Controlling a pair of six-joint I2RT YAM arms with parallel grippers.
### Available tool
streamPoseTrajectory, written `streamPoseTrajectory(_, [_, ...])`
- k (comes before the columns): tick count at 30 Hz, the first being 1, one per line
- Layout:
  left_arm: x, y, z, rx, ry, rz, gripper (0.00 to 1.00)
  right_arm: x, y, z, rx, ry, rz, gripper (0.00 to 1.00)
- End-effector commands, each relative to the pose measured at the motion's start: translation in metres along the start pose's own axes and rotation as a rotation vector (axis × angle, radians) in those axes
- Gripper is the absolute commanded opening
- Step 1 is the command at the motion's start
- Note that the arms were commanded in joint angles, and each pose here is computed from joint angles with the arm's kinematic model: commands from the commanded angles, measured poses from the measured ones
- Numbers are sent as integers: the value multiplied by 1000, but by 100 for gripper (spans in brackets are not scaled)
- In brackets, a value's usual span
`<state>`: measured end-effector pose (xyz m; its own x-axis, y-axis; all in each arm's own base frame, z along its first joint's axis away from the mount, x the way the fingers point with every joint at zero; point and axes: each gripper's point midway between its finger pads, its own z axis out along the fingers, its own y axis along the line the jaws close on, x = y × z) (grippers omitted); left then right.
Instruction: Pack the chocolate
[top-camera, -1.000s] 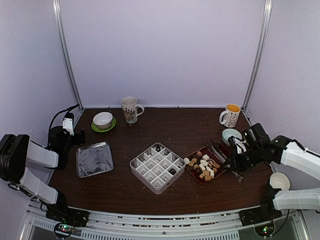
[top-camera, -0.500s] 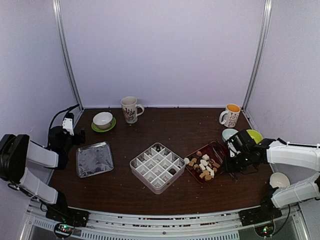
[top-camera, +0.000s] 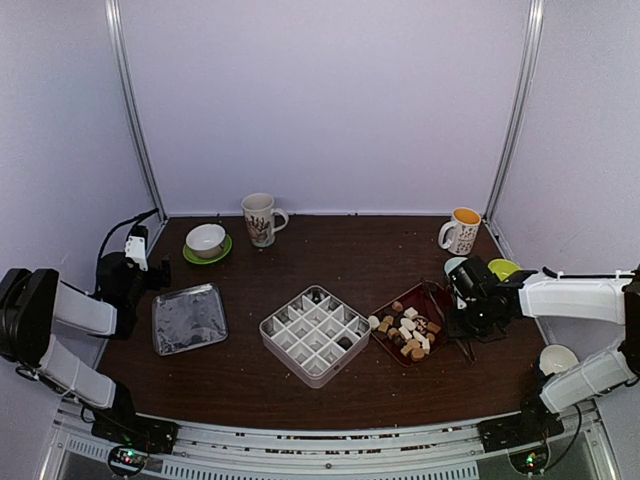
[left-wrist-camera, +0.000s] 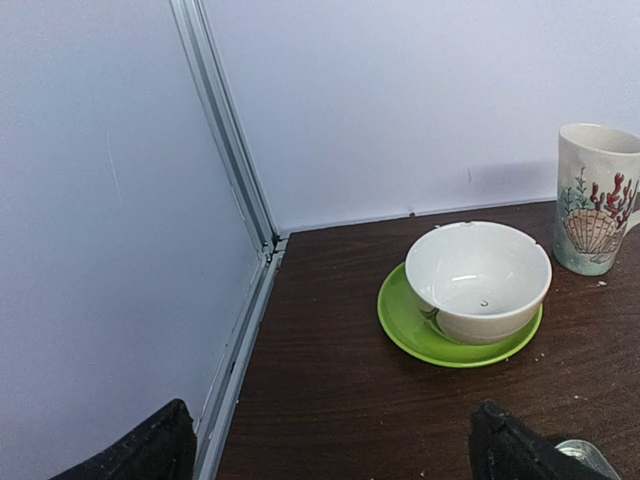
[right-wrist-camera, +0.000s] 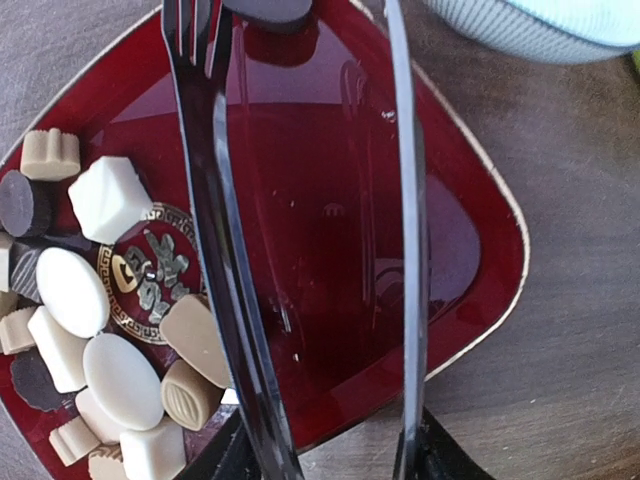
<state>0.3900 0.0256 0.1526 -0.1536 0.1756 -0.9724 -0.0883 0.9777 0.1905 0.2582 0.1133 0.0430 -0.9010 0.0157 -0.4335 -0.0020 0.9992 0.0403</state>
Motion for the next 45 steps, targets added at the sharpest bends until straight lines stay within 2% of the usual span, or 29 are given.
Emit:
streamPoseTrajectory(1, [-11,5,0,-18,-49,-9,98,-21,-4,-7,50,-69,-15,49])
streamPoseTrajectory(12, [-11,5,0,-17,-49,-9,98,-15,-3,5,71,-21,-56,51])
streamPoseTrajectory(20, [-11,5,0,-17,-50,-9,98,-13,-10,6,163,-22,-102,55])
streamPoseTrajectory(27, [-11,5,0,-17,-50,-9,98,-11,-11,13,204,2,-94,42])
streamPoseTrajectory(30, [-11,5,0,-17,-50,-9,98,-12,-9,9,181,-8,-77,31])
streamPoseTrajectory(37, [-11,5,0,-17,-48,-9,98,-17,0,-18,81,-60,-71,32])
streamPoseTrajectory(45, [-11,5,0,-17,-48,-9,98,-11,7,-64,-44,-50,-79,33])
